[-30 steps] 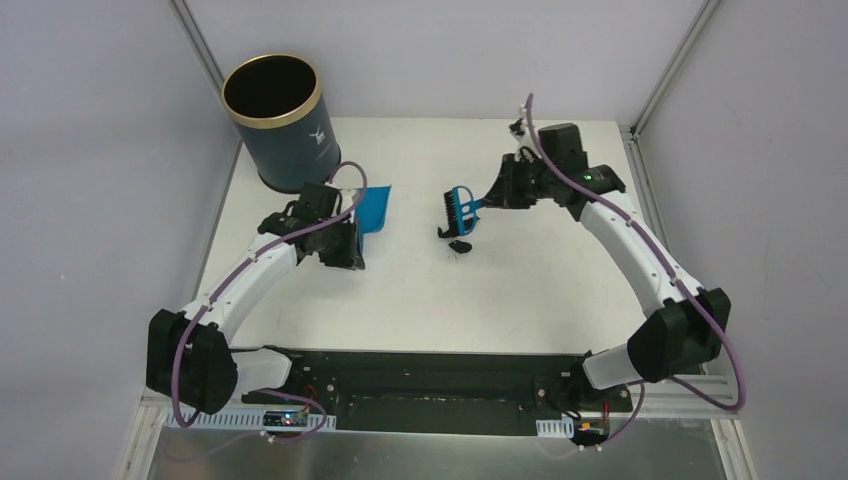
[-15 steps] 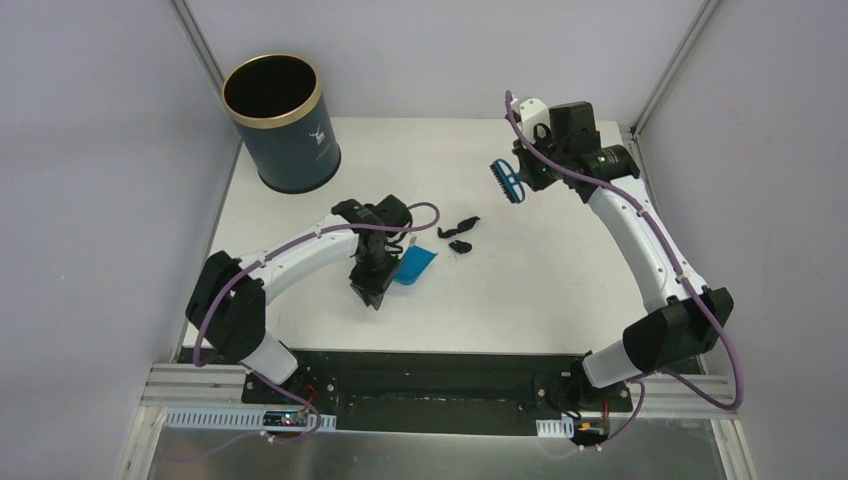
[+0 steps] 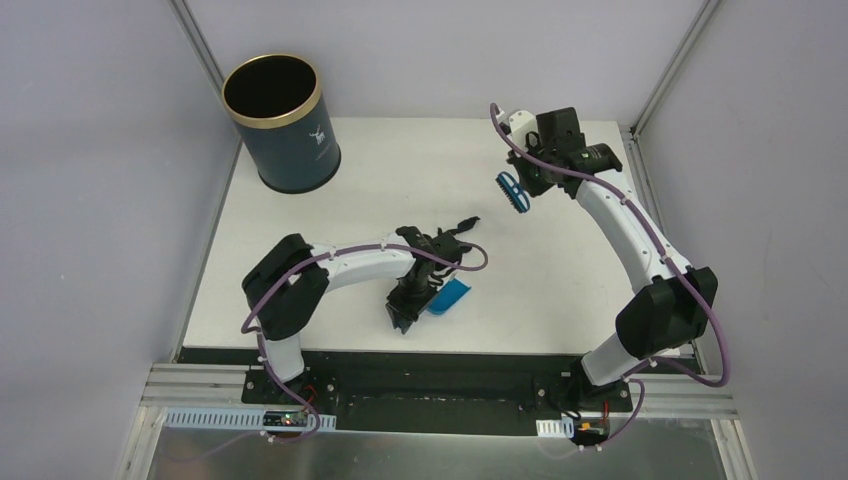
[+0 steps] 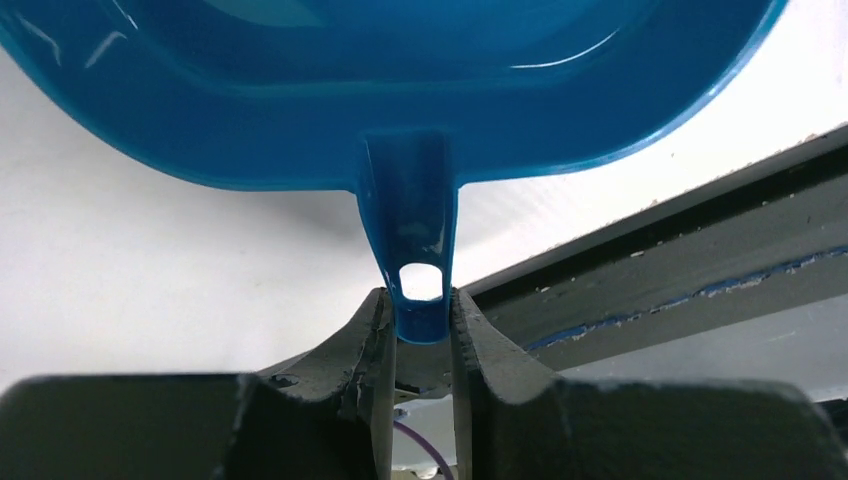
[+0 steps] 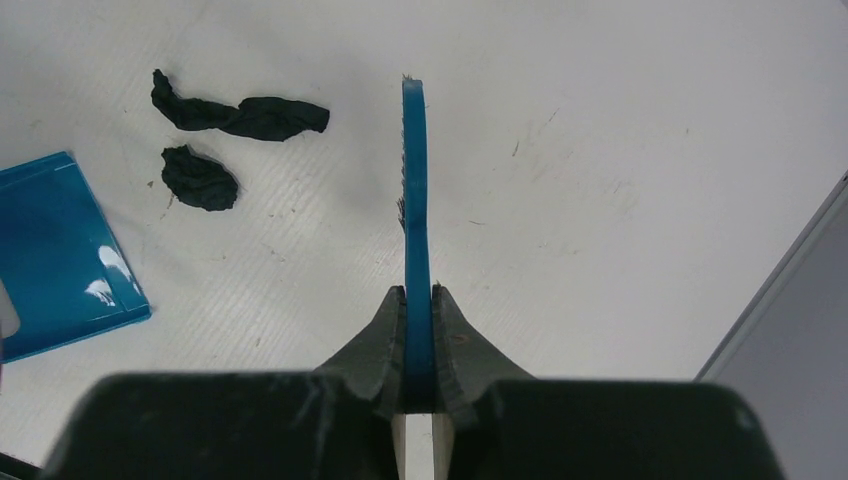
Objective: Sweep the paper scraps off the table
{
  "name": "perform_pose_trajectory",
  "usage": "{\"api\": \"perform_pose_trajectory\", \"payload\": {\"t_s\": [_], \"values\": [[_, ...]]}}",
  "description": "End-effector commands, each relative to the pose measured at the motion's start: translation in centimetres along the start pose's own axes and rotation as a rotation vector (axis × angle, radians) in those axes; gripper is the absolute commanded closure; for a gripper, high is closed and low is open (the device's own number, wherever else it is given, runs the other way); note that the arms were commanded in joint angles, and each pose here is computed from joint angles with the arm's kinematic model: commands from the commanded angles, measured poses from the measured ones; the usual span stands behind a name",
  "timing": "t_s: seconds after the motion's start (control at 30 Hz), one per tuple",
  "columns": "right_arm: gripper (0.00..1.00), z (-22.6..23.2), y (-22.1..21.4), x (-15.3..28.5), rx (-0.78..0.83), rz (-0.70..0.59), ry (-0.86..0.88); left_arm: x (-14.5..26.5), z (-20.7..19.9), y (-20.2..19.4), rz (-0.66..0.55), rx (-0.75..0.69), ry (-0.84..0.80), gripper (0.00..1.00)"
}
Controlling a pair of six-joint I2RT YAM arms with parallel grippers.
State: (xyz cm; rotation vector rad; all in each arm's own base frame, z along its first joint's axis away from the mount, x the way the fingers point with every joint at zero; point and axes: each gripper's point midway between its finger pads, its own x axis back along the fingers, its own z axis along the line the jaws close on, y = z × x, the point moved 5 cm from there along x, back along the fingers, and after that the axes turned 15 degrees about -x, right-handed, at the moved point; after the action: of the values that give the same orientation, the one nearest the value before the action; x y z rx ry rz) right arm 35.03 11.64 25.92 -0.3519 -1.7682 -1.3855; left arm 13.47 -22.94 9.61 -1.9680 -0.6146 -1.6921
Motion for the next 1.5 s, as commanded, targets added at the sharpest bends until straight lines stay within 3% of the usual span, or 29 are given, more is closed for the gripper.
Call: {"api": "perform_pose_trajectory", "payload": {"t_s": [0.0, 0.1, 0.3, 0.4, 0.6, 0.87, 1.13, 1.3, 1.47], "values": [[1.0, 0.0, 0.9, 0.6, 0.006, -0.048, -0.007, 0.0, -0.5, 2.1, -0.069, 0.004, 0.056, 0.79], [1.0, -0.1, 0.6, 0.1, -0.014, -0.047, -0.017, -0.2, 0.1, 2.1, -0.092, 0.035, 0.147, 0.7], [1.0, 0.2, -0.1, -0.6, -0.033, -0.025, 0.001, -0.2, -0.3, 1.9, -0.31, 0.033, 0.233, 0.58], [1.0, 0.3, -0.6, -1.1, -0.041, 0.002, 0.006, -0.3, 0.2, 1.4, -0.359, 0.03, 0.277, 0.58], [1.0, 0.5, -1.7, -1.8, -0.048, 0.042, 0.018, -1.0, -0.5, 0.8, -0.469, 0.001, 0.195, 0.6], [1.0, 0.6, -1.9, -2.4, -0.064, 0.05, 0.023, -2.0, -0.5, 1.0, -0.503, -0.034, 0.177, 0.67], [1.0, 1.1, -0.1, -3.5, -0.013, 0.032, 0.097, -0.1, -1.4, 0.6, -0.446, 0.01, 0.133, 0.9], [1.0, 1.6, 3.3, -5.4, 0.084, 0.002, 0.187, 4.7, -2.3, -1.0, -0.323, 0.066, 0.133, 0.98], [1.0, 1.4, 5.6, -9.0, 0.173, 0.03, 0.111, 5.7, -2.3, -1.6, -0.193, 0.068, 0.154, 1.0]]}}
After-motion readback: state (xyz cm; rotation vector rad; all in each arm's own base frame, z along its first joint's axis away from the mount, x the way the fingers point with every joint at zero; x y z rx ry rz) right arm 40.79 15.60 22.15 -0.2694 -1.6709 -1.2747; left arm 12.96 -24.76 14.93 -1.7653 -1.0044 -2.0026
